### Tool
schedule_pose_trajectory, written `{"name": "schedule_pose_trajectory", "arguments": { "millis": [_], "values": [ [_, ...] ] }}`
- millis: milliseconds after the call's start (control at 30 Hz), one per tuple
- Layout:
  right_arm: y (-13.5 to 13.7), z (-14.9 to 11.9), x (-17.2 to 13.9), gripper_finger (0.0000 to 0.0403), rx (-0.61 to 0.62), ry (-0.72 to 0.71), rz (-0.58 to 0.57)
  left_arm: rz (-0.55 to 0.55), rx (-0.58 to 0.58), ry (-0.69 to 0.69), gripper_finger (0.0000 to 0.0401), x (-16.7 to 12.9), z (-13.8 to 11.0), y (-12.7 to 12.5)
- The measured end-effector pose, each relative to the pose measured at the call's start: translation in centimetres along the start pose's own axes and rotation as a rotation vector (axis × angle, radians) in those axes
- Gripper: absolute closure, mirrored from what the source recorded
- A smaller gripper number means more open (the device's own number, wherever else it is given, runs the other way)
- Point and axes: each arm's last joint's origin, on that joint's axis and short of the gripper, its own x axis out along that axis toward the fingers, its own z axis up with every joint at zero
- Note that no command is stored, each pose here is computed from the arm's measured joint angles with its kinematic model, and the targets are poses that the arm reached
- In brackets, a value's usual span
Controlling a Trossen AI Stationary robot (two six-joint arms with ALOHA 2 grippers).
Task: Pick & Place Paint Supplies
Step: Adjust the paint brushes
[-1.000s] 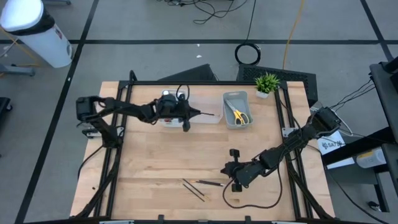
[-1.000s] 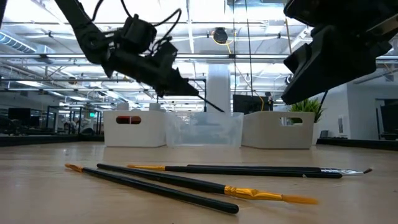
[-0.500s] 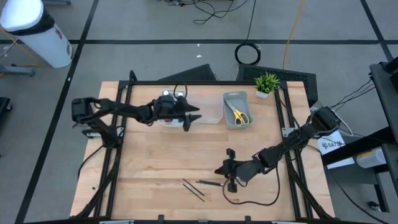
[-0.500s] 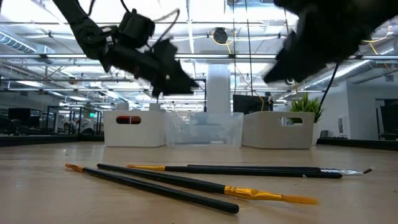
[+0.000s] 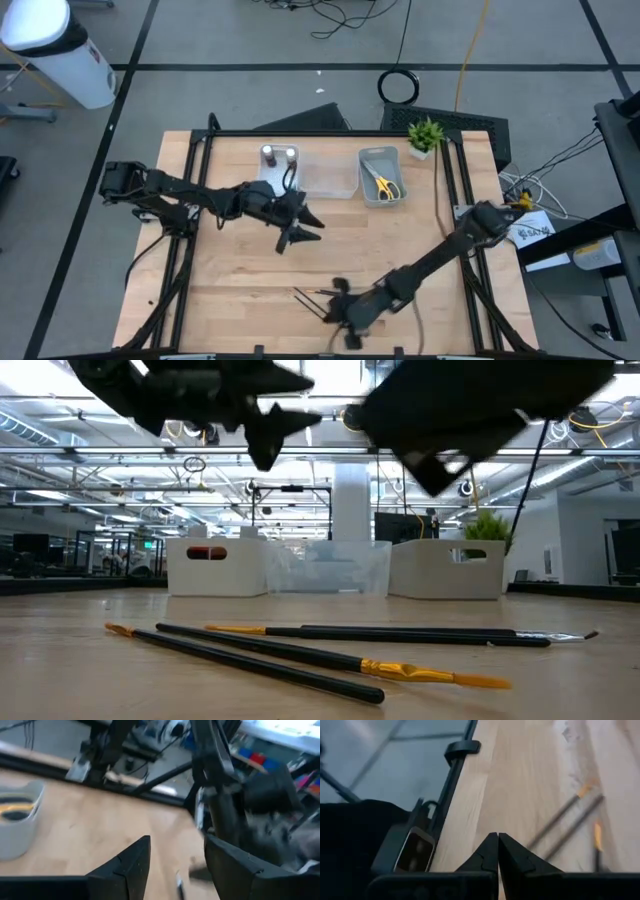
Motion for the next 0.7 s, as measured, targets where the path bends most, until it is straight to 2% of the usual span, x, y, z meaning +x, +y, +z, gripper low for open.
{"name": "schedule_pose_trajectory", "arguments": {
  "millis": [167, 300, 567, 700],
  "values": [
    [0.8, 1.9, 5.0, 0.0403, -0.034, 0.127, -0.059, -0.077, -0.003, -0.091, 0.0208, 0.1, 0.8, -1.8],
    [-0.1, 1.5, 7.9, 0.0403, -0.039, 0.247, -0.064, -0.121, -0.019, -0.101, 0.0210, 0.0, 1.0, -3.0],
    [-2.5, 1.3, 7.8, 0.0403, 0.001, 0.383, -0.172, -0.146, 0.030, -0.089, 0.0204, -0.1, 0.9, -3.9],
    [-3.4, 1.2, 7.0, 0.0403, -0.043, 0.428, -0.298, -0.133, 0.022, -0.075, 0.0210, -0.1, 0.8, -3.7]
  ]
}}
